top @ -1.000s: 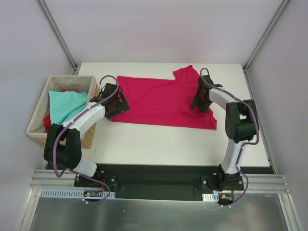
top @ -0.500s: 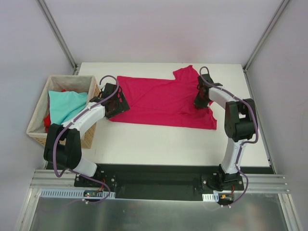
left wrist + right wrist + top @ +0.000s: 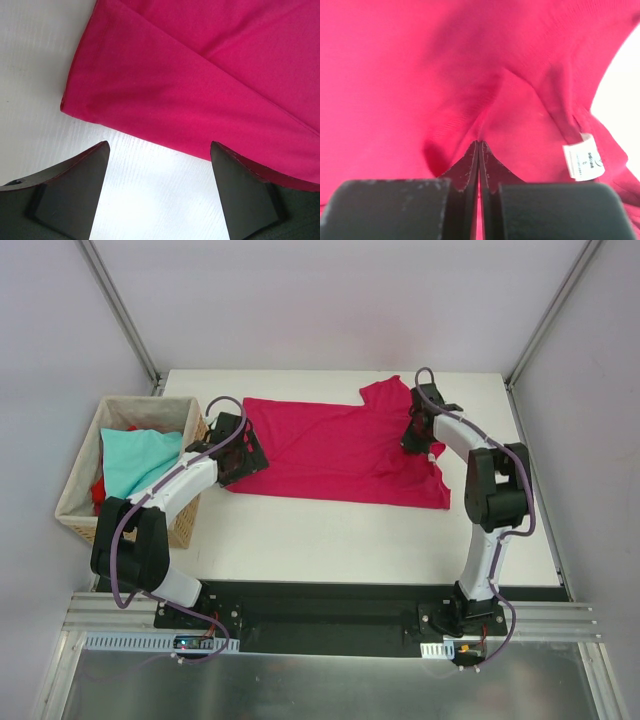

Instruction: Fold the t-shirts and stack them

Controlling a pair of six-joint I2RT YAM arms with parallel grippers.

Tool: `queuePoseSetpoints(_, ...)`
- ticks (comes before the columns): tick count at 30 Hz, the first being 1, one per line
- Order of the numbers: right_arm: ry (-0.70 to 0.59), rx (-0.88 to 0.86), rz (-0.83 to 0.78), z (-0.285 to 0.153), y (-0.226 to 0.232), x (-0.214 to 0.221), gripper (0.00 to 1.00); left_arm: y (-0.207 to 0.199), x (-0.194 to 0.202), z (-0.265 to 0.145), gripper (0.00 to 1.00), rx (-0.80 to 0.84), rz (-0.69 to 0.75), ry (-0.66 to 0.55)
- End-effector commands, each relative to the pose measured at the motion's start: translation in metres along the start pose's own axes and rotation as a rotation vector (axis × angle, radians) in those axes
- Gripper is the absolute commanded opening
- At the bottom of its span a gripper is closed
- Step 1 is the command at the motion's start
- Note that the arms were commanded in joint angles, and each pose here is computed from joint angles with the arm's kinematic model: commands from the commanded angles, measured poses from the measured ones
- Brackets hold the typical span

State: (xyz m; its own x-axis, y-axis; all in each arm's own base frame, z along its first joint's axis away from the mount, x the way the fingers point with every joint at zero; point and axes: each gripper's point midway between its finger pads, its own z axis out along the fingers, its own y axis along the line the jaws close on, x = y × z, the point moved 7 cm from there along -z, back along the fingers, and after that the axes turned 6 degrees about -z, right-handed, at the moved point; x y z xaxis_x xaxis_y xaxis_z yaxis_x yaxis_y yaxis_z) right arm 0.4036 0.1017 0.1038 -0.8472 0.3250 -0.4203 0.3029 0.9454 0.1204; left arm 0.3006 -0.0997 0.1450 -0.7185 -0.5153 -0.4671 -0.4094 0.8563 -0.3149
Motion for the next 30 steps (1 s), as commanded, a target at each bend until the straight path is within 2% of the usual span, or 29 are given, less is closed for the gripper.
queuePoseSetpoints(1,-0.064,-0.071,-0.005,-0.013,0.018,-0.031,0.0,-0.003,-0.009,-0.002,0.82,0.014,0.002,-0.022)
queuePoseSetpoints(3,-0.063,-0.09,-0.003,-0.01,0.024,-0.038,0.03,-0.003,-0.008,-0.001,0.82,0.011,0.003,-0.019)
queuePoseSetpoints(5,-0.048,-0.114,-0.006,-0.007,0.029,-0.039,0.13,-0.004,-0.009,-0.002,0.82,0.017,0.009,-0.021)
queuePoseSetpoints(8,-0.038,-0.146,-0.026,-0.005,0.035,-0.043,0.48,-0.004,-0.01,-0.003,0.82,0.018,0.015,-0.026)
queuePoseSetpoints(9,-0.027,-0.181,-0.032,-0.007,0.038,-0.042,0.67,-0.004,-0.011,-0.003,0.83,0.017,0.017,-0.027)
queuePoseSetpoints(11,-0.044,-0.217,-0.054,-0.021,0.041,-0.047,0.82,-0.006,-0.013,-0.005,0.83,0.027,0.021,-0.035)
queuePoseSetpoints(12,-0.062,-0.227,-0.058,-0.028,0.041,-0.05,0.93,-0.006,-0.013,-0.006,0.83,0.03,0.024,-0.034)
queuePoseSetpoints(13,-0.074,-0.234,-0.062,-0.036,0.041,-0.052,0.97,-0.007,-0.013,-0.005,0.83,0.032,0.029,-0.032)
queuePoseSetpoints(17,-0.113,-0.245,-0.077,-0.087,0.03,-0.049,0.99,-0.013,-0.02,-0.006,0.83,0.046,0.049,-0.04)
queuePoseSetpoints(19,-0.11,-0.226,-0.061,-0.1,0.021,-0.038,1.0,-0.016,-0.023,-0.006,0.83,0.052,0.057,-0.045)
queuePoseSetpoints(20,-0.062,-0.199,-0.048,-0.092,0.011,-0.019,1.0,-0.02,-0.028,-0.008,0.84,0.065,0.052,-0.054)
queuePoseSetpoints(21,-0.087,-0.219,-0.004,-0.109,0.008,-0.015,1.0,-0.022,-0.031,-0.008,0.84,0.073,0.05,-0.053)
queuePoseSetpoints(24,-0.083,-0.252,0.051,-0.104,0.0,0.016,1.0,-0.036,-0.041,-0.004,0.84,0.108,0.045,-0.041)
queuePoseSetpoints(30,-0.013,-0.172,0.027,-0.073,-0.015,0.038,1.0,-0.045,-0.041,0.019,0.84,0.102,0.028,0.016)
